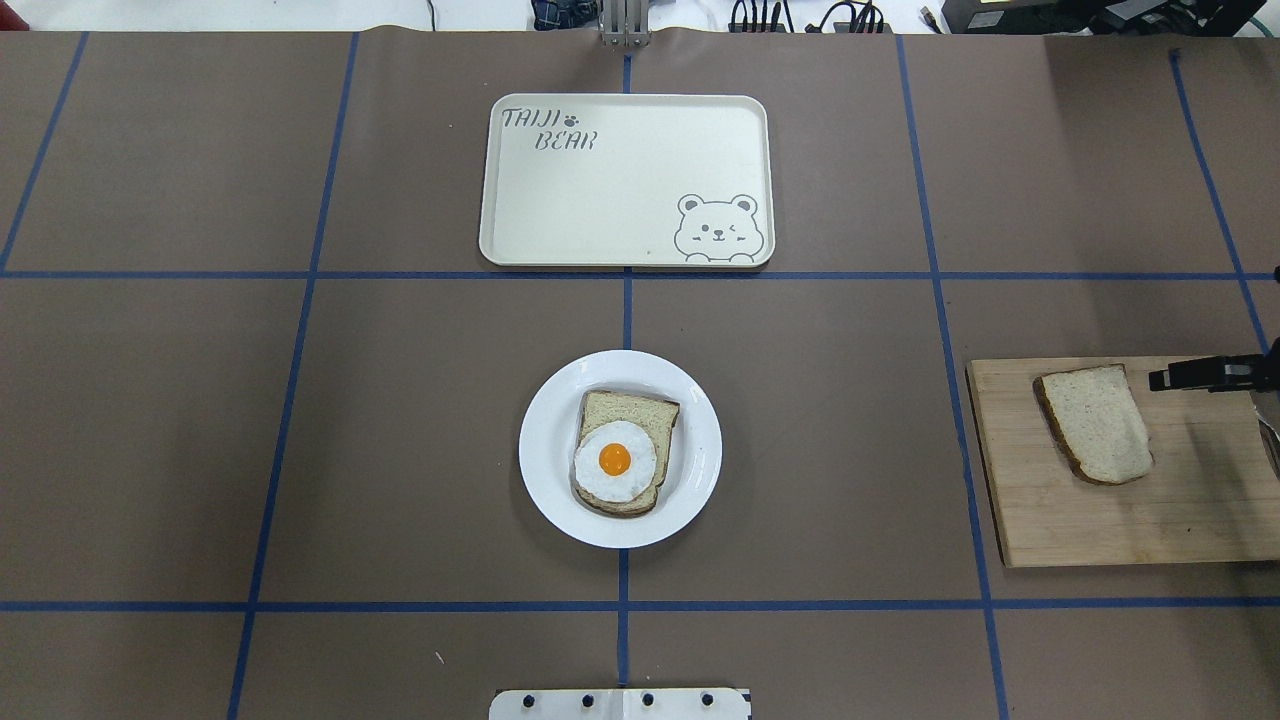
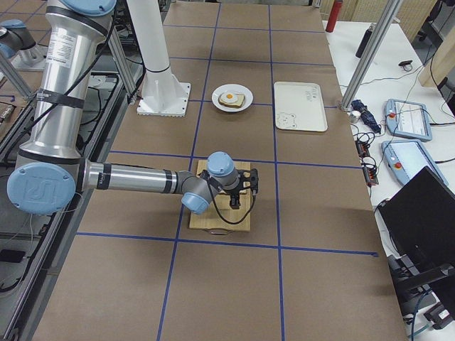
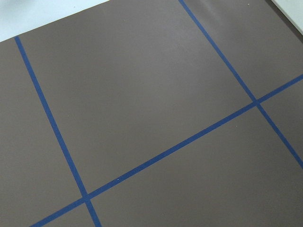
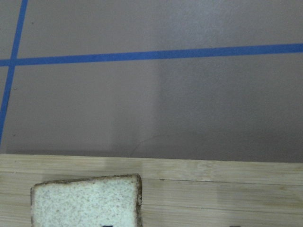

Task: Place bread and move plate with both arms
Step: 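Lower the right gripper and grasp the bread slice's edge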

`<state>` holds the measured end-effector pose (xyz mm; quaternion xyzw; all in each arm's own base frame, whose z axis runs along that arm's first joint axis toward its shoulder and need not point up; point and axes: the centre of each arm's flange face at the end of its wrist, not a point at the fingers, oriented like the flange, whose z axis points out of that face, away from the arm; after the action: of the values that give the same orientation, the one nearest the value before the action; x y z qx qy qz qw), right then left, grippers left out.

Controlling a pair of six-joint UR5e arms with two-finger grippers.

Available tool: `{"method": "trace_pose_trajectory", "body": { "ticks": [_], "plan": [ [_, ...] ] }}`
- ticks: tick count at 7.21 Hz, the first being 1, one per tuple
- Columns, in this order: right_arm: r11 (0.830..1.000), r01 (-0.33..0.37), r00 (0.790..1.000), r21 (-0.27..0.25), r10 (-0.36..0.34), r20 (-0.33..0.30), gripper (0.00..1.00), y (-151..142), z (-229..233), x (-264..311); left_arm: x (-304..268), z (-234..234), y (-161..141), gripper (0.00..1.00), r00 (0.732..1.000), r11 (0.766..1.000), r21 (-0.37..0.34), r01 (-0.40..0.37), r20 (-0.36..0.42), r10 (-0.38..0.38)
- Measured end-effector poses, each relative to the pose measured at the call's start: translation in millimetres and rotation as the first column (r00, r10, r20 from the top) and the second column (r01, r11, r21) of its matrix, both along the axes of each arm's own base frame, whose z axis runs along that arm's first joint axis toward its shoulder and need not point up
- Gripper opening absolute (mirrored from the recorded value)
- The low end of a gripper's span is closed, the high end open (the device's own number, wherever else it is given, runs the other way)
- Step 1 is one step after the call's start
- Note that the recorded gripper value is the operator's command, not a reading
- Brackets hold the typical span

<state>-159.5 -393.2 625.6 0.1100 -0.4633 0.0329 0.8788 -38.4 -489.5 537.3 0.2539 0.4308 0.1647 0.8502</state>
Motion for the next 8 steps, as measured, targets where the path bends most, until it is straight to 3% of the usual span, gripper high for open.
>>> {"method": "trace_pose_trajectory", "body": {
  "ticks": [5, 8],
  "plan": [
    [0.999, 0.025, 1.0, 0.027, -0.025, 0.003, 0.44, -14.0, -2.5, -39.6, -0.3, 6.4, 9.4, 0.99, 1.0, 1.0, 0.014, 0.0, -0.001, 0.0],
    [0.999, 0.043, 0.999, 0.027, -0.043, 0.0, 0.0, -10.3, -1.1, -47.1, -0.3, 7.0, 10.3, 0.99, 1.0, 1.0, 0.014, 0.001, 0.0, -0.001]
  ]
}}
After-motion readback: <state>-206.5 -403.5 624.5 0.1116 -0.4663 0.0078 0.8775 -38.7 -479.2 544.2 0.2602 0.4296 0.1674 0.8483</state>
